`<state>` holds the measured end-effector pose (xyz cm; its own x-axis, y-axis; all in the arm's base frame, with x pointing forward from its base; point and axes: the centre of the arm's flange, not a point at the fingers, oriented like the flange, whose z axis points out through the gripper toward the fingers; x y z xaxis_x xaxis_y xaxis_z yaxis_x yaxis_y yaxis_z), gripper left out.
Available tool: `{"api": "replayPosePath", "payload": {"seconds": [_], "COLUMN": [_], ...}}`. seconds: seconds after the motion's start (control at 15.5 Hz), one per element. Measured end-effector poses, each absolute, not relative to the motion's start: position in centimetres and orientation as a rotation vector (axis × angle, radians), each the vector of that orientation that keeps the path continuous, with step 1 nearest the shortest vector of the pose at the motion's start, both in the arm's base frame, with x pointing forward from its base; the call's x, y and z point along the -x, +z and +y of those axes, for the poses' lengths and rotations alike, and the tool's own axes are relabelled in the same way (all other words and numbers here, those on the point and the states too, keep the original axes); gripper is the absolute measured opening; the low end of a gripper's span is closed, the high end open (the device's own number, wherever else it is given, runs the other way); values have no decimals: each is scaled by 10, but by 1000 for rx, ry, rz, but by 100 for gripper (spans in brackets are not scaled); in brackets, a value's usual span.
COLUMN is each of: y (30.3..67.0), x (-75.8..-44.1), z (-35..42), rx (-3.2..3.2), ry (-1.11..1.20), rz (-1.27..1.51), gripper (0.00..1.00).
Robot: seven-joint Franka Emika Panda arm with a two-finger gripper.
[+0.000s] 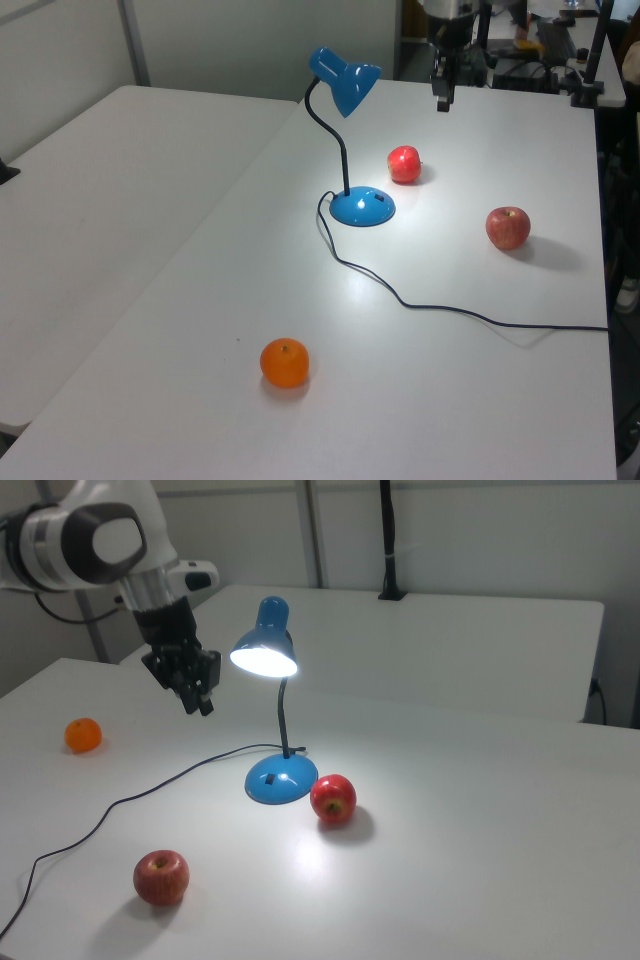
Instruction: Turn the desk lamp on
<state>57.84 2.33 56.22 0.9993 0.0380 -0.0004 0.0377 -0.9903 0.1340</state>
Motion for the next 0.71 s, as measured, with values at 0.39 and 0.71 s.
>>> {"api": "replayPosePath", "payload": {"seconds": [0.39,0.71], "y": [595,601], "x": [-565,-559], "z": [24,23], "rx": [-3014,-3013], "ry": [-25,-45], "rz": [42,38], "gripper": [84,100]}}
